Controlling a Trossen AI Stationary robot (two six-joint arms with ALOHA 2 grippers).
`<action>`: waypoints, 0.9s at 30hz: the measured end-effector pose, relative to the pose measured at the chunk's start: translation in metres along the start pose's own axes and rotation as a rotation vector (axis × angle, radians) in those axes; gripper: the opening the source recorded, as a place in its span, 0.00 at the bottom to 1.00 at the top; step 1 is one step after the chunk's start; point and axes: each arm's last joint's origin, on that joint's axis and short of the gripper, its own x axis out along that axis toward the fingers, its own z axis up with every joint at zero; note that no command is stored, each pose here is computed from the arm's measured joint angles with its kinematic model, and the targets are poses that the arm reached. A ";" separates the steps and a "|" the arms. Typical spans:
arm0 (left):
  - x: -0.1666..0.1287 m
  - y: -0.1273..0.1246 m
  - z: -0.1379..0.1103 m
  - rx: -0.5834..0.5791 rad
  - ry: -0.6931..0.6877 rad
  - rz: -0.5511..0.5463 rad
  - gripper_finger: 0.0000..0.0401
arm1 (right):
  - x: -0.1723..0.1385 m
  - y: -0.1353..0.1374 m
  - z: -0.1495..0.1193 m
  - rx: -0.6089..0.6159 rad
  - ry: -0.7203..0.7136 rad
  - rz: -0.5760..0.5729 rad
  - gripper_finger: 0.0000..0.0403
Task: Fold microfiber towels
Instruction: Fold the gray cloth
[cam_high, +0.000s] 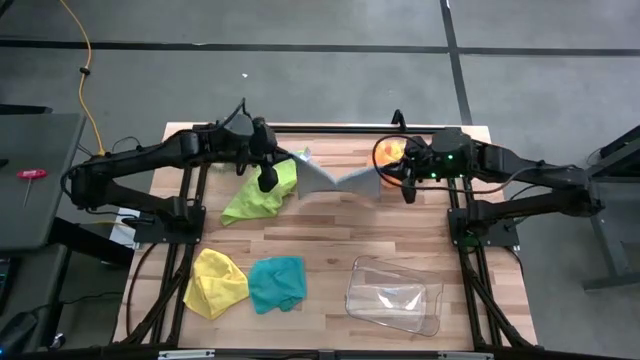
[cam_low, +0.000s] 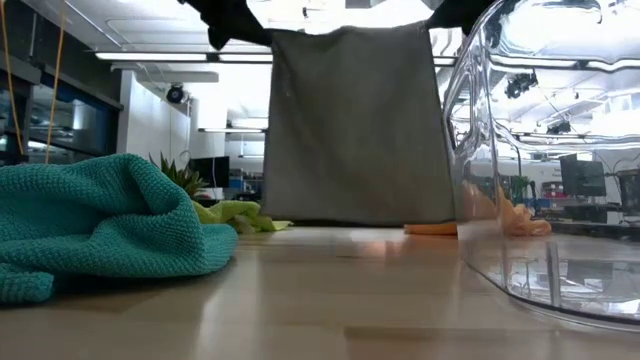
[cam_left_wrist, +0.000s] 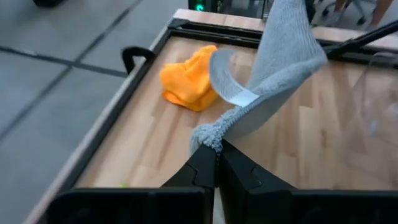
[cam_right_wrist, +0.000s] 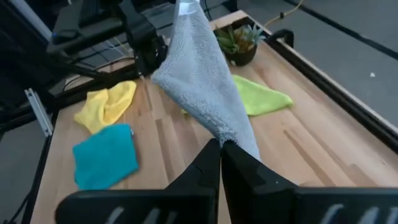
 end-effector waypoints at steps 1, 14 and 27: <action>-0.003 0.001 0.003 0.024 -0.001 0.010 0.00 | -0.002 0.000 0.000 -0.006 -0.011 -0.009 0.00; 0.009 -0.043 -0.017 0.222 0.189 -0.086 0.00 | 0.001 0.013 -0.024 -0.017 0.192 -0.002 0.00; 0.066 -0.147 -0.076 0.125 0.370 -0.272 0.00 | 0.036 0.062 -0.096 0.091 0.488 0.099 0.00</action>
